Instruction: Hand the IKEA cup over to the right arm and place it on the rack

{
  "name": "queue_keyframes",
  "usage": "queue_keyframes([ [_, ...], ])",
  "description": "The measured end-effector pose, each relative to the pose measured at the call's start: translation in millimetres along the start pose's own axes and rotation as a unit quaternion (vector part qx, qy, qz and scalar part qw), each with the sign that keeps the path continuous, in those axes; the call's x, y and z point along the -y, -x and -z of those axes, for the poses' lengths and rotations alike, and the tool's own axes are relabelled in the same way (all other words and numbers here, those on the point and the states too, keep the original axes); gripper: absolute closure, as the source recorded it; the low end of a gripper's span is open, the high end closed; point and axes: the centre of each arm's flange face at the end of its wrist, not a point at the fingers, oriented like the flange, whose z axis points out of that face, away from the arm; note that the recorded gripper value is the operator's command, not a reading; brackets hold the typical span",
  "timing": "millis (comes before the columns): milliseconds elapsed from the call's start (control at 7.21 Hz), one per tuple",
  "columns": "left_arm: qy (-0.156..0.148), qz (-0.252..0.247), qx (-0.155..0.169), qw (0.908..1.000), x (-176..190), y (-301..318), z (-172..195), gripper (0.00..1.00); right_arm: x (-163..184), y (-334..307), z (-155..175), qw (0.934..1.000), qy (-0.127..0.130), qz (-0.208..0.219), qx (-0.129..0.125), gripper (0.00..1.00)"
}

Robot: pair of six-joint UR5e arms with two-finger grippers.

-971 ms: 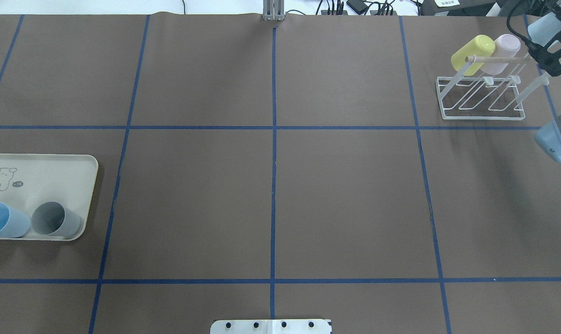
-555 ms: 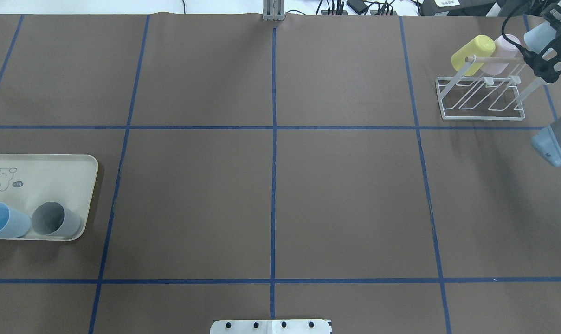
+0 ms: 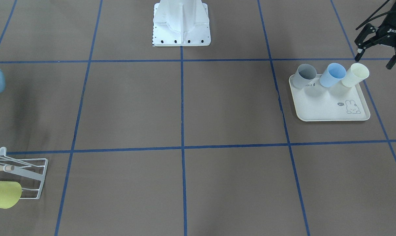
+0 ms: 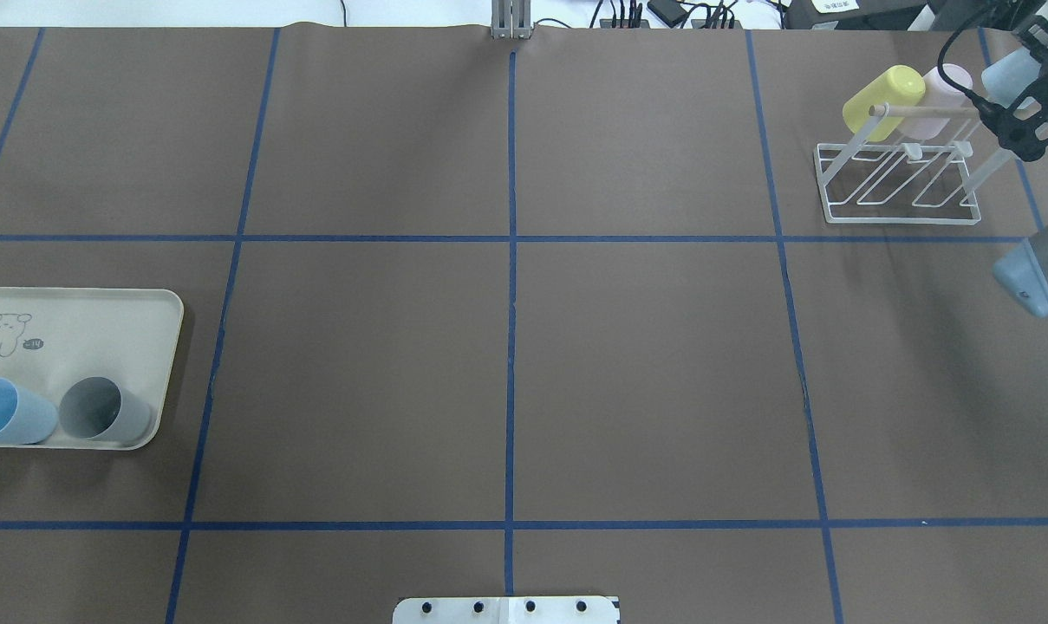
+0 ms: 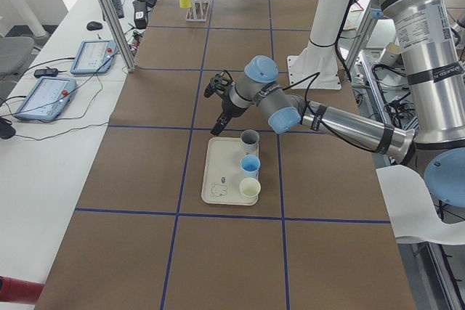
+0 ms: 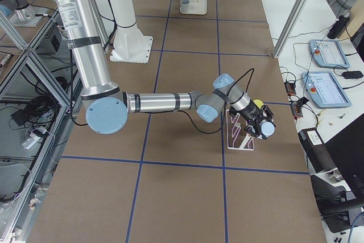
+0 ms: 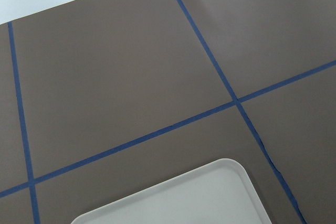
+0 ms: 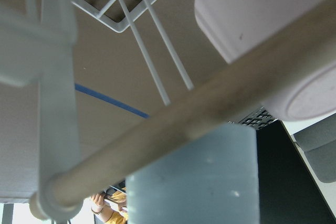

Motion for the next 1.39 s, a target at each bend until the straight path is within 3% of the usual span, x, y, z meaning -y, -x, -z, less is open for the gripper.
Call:
queue_keyframes([
  [693, 0.001, 0.001, 0.000, 1.0000, -0.4, 0.7, -0.8, 0.00, 10.2, -0.8, 0.0, 1.0000, 0.007, 0.006, 0.000, 0.63],
  [832, 0.001, 0.001, 0.001, 1.0000, -0.5, 1.0, -1.1, 0.00, 11.4, -0.9, 0.0, 0.9999, 0.008, 0.007, 0.000, 0.50],
  [971, 0.001, 0.001, 0.001, 1.0000, -0.7, 1.2, -1.3, 0.00, 12.0, -1.2, 0.0, 0.9999, 0.008, 0.008, 0.000, 0.22],
  [1248, 0.002, 0.001, 0.001, 1.0000, -1.0, 1.6, -1.7, 0.00, 15.1, -2.5, 0.3, 0.9998, 0.017, 0.011, 0.000, 0.06],
  [1387, 0.002, 0.001, 0.001, 1.0000, -0.8, 1.8, -2.2, 0.00, 17.8, -3.4, 0.6, 0.9997, 0.021, 0.013, 0.000, 0.03],
])
